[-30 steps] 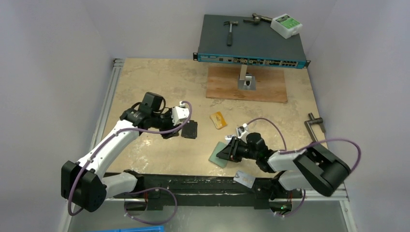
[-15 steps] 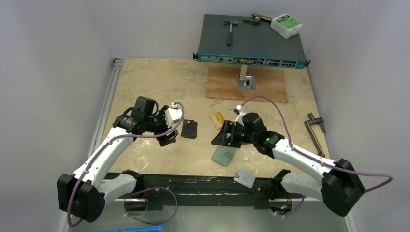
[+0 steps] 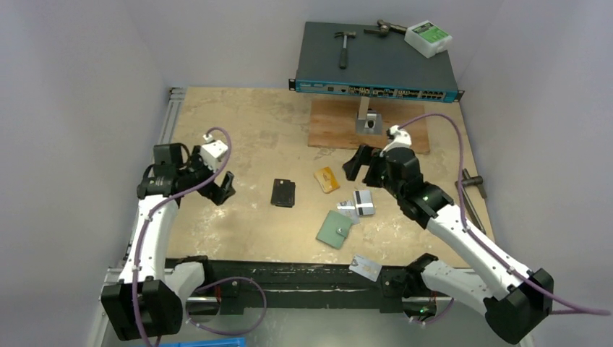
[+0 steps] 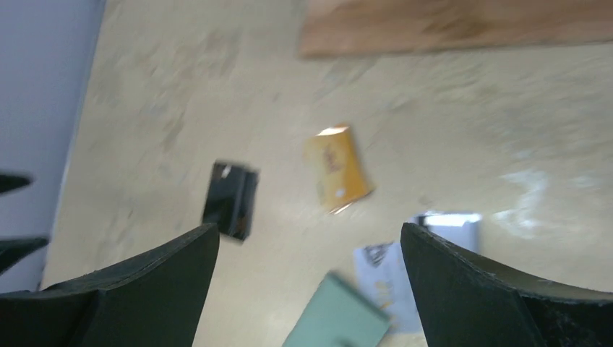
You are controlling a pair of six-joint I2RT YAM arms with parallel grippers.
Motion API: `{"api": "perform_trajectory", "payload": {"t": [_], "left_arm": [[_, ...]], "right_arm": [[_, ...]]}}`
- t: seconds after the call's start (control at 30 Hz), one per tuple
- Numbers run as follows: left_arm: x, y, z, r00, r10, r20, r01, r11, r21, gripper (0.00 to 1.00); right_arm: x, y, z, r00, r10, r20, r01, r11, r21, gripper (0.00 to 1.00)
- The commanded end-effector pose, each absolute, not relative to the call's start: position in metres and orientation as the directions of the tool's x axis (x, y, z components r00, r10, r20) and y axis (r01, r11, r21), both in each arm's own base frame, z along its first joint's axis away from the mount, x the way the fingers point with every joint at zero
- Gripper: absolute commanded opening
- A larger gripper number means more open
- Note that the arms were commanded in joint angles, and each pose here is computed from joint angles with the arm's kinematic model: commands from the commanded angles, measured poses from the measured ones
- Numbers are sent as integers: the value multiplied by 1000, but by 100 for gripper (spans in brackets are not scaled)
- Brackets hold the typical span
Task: Put the credit cards into the card holder
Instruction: Reset both arms
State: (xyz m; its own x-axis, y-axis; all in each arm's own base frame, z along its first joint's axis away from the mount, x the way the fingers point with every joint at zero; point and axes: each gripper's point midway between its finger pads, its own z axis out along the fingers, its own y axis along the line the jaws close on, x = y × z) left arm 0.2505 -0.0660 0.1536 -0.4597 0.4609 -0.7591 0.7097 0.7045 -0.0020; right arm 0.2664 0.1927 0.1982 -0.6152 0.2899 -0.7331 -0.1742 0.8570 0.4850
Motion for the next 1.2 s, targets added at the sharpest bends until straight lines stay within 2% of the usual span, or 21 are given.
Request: {"api": "perform_trajectory", "payload": {"t": [0.0, 0.1, 0.2, 0.4, 0.67, 0.9, 1.1, 1.17], "left_arm": [[287, -27, 177, -444, 291, -847, 533, 846, 12, 100], [304, -18, 183, -425, 196, -884, 464, 885, -27, 100], [318, -21, 177, -394, 119, -912, 442, 894, -74, 100], [344, -24, 144, -348, 27, -937, 434, 891, -136, 100], [357, -19, 137, -212, 29, -977, 418, 906, -63, 100], [376, -20, 141, -203, -29, -979, 381, 919, -107, 100], [381, -37, 127, -180, 68, -981, 378, 926, -5, 100], [375, -38, 128, -144, 73, -987, 378, 926, 13, 100]], "right_arm": [[316, 91, 214, -331, 352, -875, 161, 935, 316, 99], [328, 44, 192, -209, 280, -937, 289, 933, 214, 99], [329, 6, 172, -156, 223, -962, 418, 897, 141, 99], [334, -40, 149, -65, 230, -971, 557, 816, 156, 99], [352, -48, 141, 34, 208, -978, 551, 812, 192, 99], [367, -41, 152, 91, 175, -980, 486, 851, 198, 99], [367, -44, 155, 161, 148, -976, 466, 860, 208, 99], [376, -38, 150, 114, 117, -987, 448, 880, 156, 99]]}}
